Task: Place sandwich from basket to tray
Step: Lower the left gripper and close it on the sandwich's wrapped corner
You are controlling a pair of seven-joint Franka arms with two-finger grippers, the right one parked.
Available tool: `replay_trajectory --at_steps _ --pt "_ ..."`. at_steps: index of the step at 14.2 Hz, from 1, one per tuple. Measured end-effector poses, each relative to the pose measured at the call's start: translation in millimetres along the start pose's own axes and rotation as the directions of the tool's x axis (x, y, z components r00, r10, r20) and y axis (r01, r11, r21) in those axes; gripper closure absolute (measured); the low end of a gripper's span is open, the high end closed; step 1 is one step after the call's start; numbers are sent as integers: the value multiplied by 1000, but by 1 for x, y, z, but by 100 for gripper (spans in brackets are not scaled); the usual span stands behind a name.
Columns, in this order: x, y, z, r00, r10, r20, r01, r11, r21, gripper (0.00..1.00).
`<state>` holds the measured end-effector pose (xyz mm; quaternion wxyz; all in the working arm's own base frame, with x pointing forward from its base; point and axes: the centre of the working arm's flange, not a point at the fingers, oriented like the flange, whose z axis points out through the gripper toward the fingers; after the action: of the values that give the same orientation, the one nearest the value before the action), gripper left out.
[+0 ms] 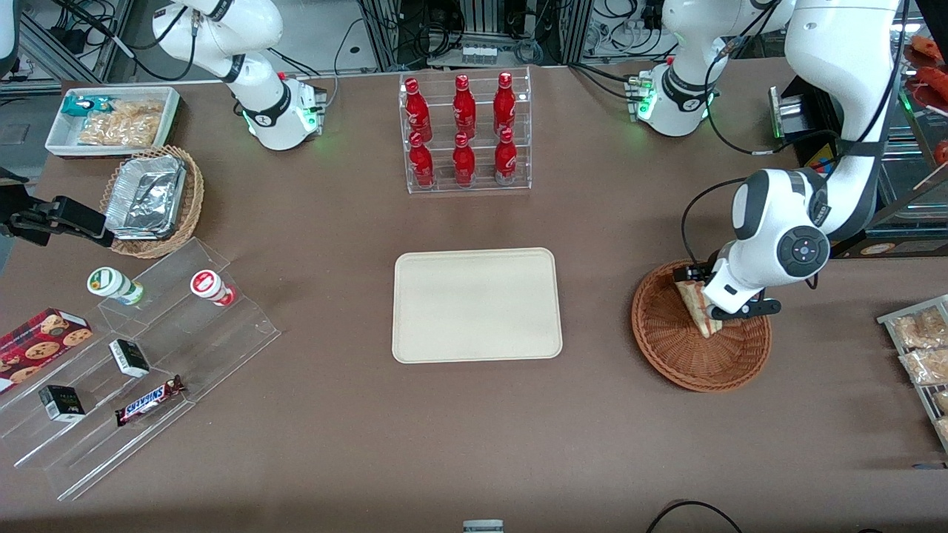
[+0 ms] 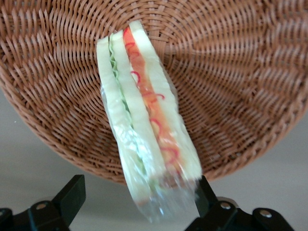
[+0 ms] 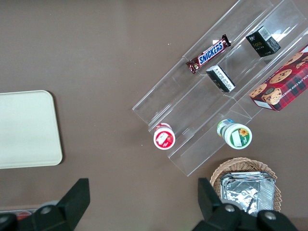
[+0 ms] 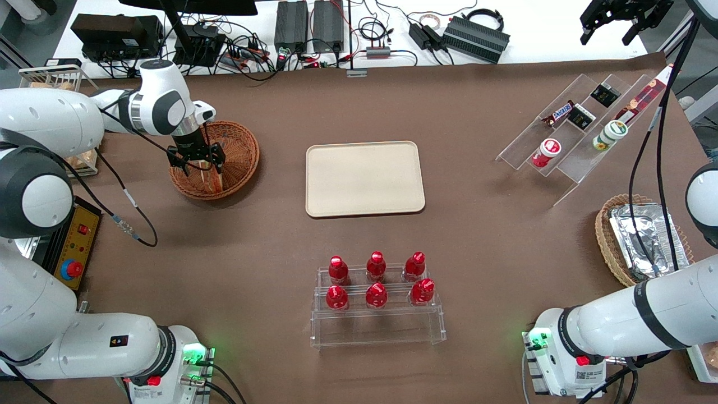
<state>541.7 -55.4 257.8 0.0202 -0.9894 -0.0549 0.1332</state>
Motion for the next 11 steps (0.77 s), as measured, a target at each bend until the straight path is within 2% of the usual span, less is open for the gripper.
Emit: replay_trajectory --at_steps 2,7,10,11 --pt "4 -3 8 1000 -14 1 14 1000 -5 4" --pt "5 1 9 994 -113 -8 113 994 -12 57" --pt "7 1 6 992 -125 -16 124 992 -14 82" --pt "8 2 2 992 -127 -23 126 992 -17 88"
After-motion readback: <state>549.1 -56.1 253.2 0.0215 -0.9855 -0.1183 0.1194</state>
